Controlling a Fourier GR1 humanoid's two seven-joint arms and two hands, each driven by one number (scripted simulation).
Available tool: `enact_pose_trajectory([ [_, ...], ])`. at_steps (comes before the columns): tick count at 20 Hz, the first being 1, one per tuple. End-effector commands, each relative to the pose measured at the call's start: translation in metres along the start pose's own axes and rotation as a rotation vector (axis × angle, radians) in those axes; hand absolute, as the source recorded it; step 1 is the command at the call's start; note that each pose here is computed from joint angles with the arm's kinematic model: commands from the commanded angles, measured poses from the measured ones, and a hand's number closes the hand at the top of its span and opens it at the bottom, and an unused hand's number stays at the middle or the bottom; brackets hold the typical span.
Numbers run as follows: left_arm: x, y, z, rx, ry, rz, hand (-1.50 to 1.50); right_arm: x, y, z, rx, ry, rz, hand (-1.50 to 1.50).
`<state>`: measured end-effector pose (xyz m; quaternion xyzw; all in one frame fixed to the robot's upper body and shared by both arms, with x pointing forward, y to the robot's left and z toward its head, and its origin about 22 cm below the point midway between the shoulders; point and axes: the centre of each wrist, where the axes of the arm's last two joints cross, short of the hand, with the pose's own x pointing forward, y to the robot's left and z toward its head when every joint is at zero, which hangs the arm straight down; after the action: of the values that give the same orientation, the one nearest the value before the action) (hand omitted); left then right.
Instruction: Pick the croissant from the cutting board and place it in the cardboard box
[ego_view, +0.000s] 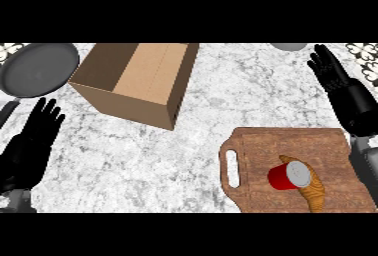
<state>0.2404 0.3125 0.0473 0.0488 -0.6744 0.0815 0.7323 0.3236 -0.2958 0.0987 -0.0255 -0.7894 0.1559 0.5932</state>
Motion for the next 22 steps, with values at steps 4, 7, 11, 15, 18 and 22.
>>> enact_pose_trajectory([
  [4,0.002,0.034,-0.009,0.114,-0.031,-0.382,0.00,-0.019,0.000,0.029,0.368,0.075,-0.082,-1.50],
  [7,-0.005,0.046,-0.001,0.101,0.023,-0.429,0.00,0.060,-0.021,-0.003,0.548,-0.163,0.435,-1.50],
  [11,-0.026,0.053,0.008,0.143,0.027,-0.576,0.00,-0.024,-0.040,0.074,0.729,-0.008,0.366,-1.50],
  [15,-0.010,0.045,-0.011,0.134,0.007,-0.577,0.00,-0.056,-0.080,0.103,0.657,-0.114,0.066,-1.50],
  [18,-0.025,0.039,-0.015,0.127,0.016,-0.597,0.00,-0.061,-0.094,0.100,0.723,-0.188,0.123,-1.50],
  [22,-0.028,0.031,-0.027,0.121,0.006,-0.599,0.00,-0.040,-0.118,0.075,0.773,-0.216,0.423,-1.50],
])
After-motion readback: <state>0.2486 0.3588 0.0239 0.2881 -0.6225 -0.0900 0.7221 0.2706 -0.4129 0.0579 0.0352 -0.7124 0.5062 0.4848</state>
